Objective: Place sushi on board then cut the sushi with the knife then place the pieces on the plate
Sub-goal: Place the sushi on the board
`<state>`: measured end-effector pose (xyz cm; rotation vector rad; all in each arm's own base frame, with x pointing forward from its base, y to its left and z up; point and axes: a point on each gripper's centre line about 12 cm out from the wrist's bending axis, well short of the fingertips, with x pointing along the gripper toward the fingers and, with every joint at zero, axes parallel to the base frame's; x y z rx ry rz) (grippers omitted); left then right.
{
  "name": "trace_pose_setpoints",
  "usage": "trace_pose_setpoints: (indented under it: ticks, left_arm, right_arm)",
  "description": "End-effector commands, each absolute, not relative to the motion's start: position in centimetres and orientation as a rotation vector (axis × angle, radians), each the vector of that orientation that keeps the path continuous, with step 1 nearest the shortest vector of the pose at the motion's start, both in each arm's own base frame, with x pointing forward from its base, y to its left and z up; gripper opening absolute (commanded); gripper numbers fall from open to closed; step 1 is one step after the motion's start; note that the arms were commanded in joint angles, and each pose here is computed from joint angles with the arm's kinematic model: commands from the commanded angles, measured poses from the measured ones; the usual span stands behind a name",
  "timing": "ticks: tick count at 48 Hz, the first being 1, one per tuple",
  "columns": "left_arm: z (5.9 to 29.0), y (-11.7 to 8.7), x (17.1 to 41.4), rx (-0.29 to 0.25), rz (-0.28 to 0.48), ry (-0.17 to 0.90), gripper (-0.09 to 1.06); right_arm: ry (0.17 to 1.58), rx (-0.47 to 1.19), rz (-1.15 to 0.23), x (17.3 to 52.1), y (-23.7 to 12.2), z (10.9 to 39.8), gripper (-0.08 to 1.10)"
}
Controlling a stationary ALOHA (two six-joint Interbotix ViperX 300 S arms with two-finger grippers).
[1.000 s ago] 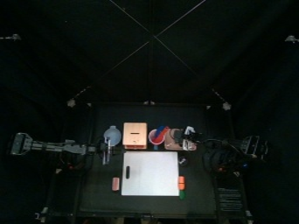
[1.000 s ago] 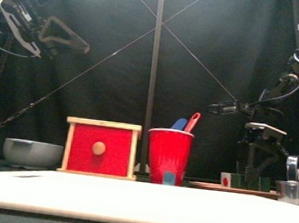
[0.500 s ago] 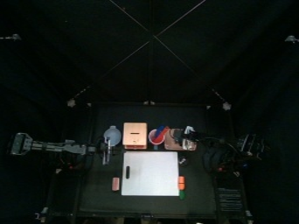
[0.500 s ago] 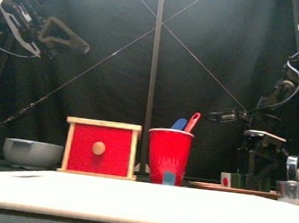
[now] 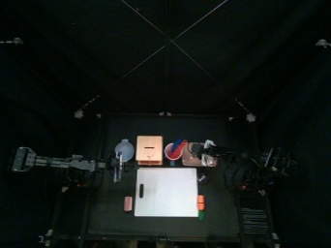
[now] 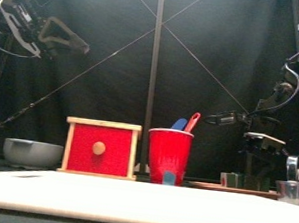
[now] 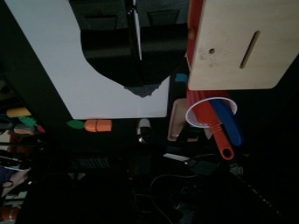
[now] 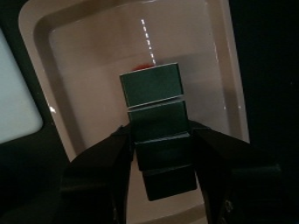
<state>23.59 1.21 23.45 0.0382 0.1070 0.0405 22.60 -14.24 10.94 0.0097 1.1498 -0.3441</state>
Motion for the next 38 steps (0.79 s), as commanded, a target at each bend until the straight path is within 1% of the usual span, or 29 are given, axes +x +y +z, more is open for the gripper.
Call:
trace_pose_setpoints:
  ticks: [1, 8, 14, 18, 27, 38]
  left_arm:
    - [24.0, 1.3, 23.8, 0.036, 0.044, 0.086, -0.02]
    - [24.1, 1.4, 23.9, 0.030, 0.048, 0.084, -0.02]
    - [24.1, 1.4, 23.9, 0.028, 0.050, 0.084, -0.02]
    - [24.2, 1.3, 23.9, 0.028, 0.048, 0.082, -0.02]
    - [24.2, 1.3, 23.9, 0.028, 0.048, 0.081, -0.02]
    - [24.1, 1.3, 23.9, 0.026, 0.047, 0.084, -0.02]
  right_arm:
    - [1.095, 0.026, -0.369, 23.1, -14.3, 13.2, 0.64]
    - [1.047, 0.086, -0.371, 23.2, -13.3, 15.5, 0.64]
    - [0.989, 0.145, -0.347, 23.5, -11.5, 17.4, 0.64]
    - [0.959, 0.192, -0.323, 23.7, -10.3, 18.1, 0.64]
    - [0.906, 0.342, -0.302, 24.4, -8.0, 18.6, 0.64]
    - [0.781, 0.484, -0.343, 25.6, -6.4, 18.6, 0.64]
